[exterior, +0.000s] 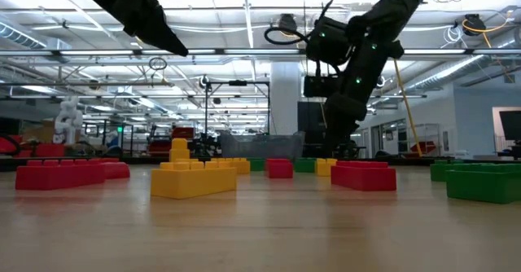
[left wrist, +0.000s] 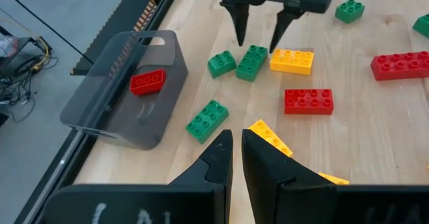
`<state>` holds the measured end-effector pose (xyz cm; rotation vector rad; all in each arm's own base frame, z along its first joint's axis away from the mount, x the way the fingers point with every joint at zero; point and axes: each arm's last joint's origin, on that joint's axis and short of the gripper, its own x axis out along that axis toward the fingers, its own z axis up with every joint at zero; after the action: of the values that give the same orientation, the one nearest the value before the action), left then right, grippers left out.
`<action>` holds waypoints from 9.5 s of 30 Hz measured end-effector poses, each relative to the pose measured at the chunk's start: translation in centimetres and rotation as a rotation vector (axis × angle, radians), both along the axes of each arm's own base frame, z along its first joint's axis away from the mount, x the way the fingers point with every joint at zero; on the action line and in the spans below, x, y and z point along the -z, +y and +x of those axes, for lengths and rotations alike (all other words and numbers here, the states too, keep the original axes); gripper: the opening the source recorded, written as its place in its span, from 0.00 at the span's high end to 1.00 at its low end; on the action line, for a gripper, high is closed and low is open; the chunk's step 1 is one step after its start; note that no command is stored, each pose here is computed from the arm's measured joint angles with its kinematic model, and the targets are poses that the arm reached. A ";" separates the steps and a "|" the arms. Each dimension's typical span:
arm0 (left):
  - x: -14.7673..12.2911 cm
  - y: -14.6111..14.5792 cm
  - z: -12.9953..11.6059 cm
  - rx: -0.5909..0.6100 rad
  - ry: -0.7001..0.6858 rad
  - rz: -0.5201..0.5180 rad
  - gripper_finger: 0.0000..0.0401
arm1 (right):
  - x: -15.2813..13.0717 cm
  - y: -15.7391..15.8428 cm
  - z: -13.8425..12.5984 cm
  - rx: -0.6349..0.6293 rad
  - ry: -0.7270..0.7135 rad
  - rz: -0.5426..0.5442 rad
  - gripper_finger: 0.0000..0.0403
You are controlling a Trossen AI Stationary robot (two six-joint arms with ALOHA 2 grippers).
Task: Sort & place blocks by color
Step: Put the green game piece into the yellow bin, then put the yellow game piece into the orange bin
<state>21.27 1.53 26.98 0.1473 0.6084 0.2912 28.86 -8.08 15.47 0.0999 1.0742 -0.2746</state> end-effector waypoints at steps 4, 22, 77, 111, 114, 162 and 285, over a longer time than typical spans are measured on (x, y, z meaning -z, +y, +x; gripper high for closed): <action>0.0 0.0 0.0 0.000 0.000 -0.001 0.91 | 0.5 -0.5 -0.4 0.019 -0.008 -0.011 0.38; 0.0 0.0 0.0 0.000 0.000 0.000 0.91 | 2.1 -0.5 -1.3 0.019 -0.047 0.008 0.45; 0.2 0.0 -0.2 -0.012 0.024 -0.019 0.91 | -1.2 0.5 0.2 -0.168 -0.030 -0.112 0.71; -0.1 -0.2 0.1 -0.019 -0.027 -0.044 0.91 | -10.4 19.4 -13.1 0.259 0.206 0.757 0.68; -0.1 -0.2 0.1 -0.018 -0.026 -0.043 0.91 | -10.4 20.5 -14.0 0.266 0.277 0.795 0.68; -0.3 -1.3 0.7 0.075 -0.142 -0.049 0.91 | -9.3 20.0 -15.5 0.149 -0.197 0.667 0.42; -5.1 -17.4 0.1 -0.420 0.587 -0.851 0.68 | -5.8 9.0 -5.4 0.041 -0.546 -0.542 0.42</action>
<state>21.36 -15.84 32.06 -0.7494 1.2999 0.3719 23.48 0.92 21.28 -0.2773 0.4320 -0.5319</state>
